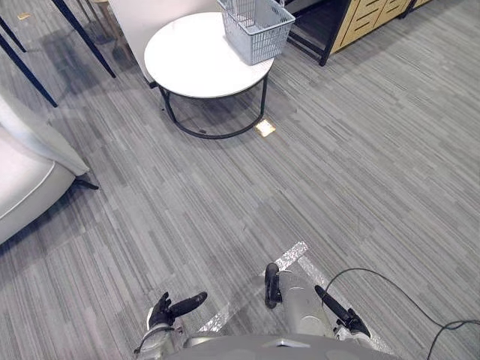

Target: Pick vegetable in the basket

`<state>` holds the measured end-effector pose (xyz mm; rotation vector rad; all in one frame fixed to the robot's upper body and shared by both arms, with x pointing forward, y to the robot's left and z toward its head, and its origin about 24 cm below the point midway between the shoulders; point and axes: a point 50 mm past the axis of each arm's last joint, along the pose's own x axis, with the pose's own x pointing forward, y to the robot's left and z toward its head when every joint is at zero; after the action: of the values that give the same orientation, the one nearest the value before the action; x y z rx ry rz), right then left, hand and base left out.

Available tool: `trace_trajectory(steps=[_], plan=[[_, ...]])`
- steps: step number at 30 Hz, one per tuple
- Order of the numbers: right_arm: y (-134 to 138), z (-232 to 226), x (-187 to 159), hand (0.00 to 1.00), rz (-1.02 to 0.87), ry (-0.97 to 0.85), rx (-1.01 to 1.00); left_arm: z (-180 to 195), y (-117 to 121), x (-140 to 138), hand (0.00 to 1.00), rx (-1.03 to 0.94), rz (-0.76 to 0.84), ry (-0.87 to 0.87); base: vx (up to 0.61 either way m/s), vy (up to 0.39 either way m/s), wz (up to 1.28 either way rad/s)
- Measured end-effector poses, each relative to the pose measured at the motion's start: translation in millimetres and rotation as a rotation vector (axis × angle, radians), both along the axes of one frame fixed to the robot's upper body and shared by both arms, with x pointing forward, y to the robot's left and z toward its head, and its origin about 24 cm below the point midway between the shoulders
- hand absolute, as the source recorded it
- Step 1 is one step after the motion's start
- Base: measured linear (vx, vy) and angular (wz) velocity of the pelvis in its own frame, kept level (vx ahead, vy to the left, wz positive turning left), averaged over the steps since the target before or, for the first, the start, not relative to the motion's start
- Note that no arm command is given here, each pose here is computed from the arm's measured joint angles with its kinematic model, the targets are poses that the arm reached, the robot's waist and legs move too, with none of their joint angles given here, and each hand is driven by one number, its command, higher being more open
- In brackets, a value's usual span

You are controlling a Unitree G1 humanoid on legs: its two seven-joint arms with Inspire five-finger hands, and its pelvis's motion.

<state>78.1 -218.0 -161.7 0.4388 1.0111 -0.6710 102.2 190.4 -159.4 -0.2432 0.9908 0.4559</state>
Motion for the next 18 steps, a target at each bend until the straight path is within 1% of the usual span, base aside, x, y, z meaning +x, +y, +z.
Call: trace_trajectory(steps=[1, 3, 6, 9, 14, 18], plan=[[-1.2, 0.1, -0.8, 1.00, -0.005, 0.002, -0.002, 0.7, -1.9, 3.1, 1.00, -0.017, -0.010, -0.015, 0.39, -0.270, 0.09], [0.1, -0.5, -3.2, 1.00, -0.003, 0.007, -0.001, 1.8, 3.3, 3.7, 1.00, -0.015, 0.025, -0.026, 0.31, -0.226, -0.04], [-0.4, -0.7, -5.2, 1.00, -0.005, 0.012, -0.003, 0.3, 9.7, -6.8, 1.00, -0.031, 0.126, -0.020, 0.26, -0.132, -0.22], [2.5, -1.8, -5.8, 1.00, -0.025, 0.018, 0.006, 1.6, 17.6, -8.7, 1.00, -0.034, 0.216, -0.038, 0.27, -0.041, -0.39], [5.1, -3.2, -7.0, 1.00, -0.041, 0.025, 0.019, 3.5, 16.8, -4.4, 1.00, -0.042, 0.221, -0.066, 0.22, 0.119, -0.19], [2.2, -4.3, -14.9, 1.00, -0.002, 0.061, 0.000, 2.4, 15.8, -6.6, 1.00, -0.046, 0.227, -0.056, 0.28, 0.272, -0.11]])
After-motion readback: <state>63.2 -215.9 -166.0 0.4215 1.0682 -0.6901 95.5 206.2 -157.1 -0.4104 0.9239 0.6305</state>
